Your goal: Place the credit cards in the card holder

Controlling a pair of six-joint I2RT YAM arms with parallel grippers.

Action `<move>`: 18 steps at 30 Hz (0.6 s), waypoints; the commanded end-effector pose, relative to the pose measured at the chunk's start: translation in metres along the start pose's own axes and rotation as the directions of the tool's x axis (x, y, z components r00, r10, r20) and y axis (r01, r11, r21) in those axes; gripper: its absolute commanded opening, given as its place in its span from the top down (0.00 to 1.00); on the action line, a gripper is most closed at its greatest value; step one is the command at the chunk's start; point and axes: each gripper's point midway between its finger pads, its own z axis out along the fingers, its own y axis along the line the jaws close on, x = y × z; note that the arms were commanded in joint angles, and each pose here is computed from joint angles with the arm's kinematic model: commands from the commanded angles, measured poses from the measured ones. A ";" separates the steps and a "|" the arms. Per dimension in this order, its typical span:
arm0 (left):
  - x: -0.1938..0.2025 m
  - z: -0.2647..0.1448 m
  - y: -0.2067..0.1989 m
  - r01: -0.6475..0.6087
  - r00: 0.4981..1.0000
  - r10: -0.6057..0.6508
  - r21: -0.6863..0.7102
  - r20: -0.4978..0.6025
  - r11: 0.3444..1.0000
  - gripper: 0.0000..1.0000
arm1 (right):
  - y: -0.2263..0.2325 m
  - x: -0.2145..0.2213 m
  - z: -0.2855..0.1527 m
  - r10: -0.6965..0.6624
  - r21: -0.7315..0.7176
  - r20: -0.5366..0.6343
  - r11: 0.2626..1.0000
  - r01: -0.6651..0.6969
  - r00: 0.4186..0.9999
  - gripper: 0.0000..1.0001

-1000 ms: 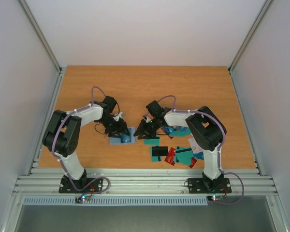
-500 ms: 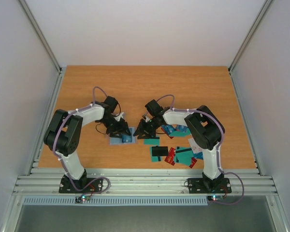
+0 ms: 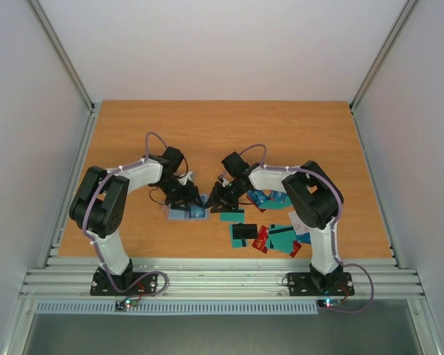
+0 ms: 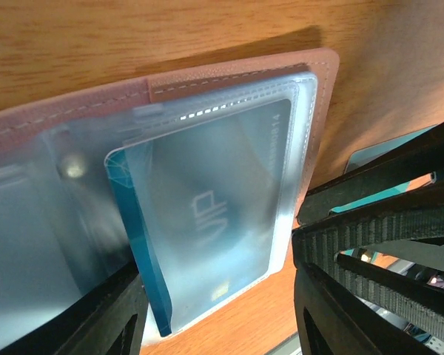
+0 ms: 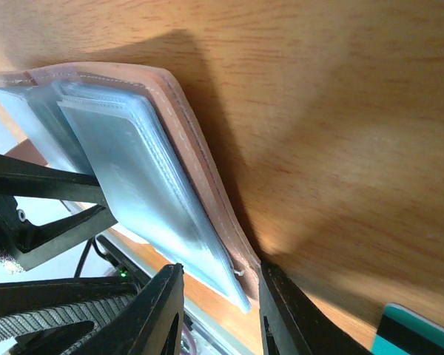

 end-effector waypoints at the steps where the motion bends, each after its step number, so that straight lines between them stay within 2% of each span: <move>1: -0.011 0.001 -0.022 -0.046 0.999 0.044 0.059 0.025 0.997 0.44 | -0.031 -0.004 0.013 0.030 0.109 0.018 0.994 -0.032 0.999 0.69; 13: -0.002 -0.036 -0.023 -0.103 0.990 0.107 -0.046 0.093 0.994 0.40 | -0.017 -0.001 -0.008 -0.042 0.124 0.053 0.992 0.035 0.998 0.70; 18: -0.001 -0.064 -0.011 -0.142 0.970 0.173 -0.179 0.168 0.974 0.38 | -0.007 0.002 -0.025 -0.090 0.129 0.085 0.988 0.079 0.992 0.69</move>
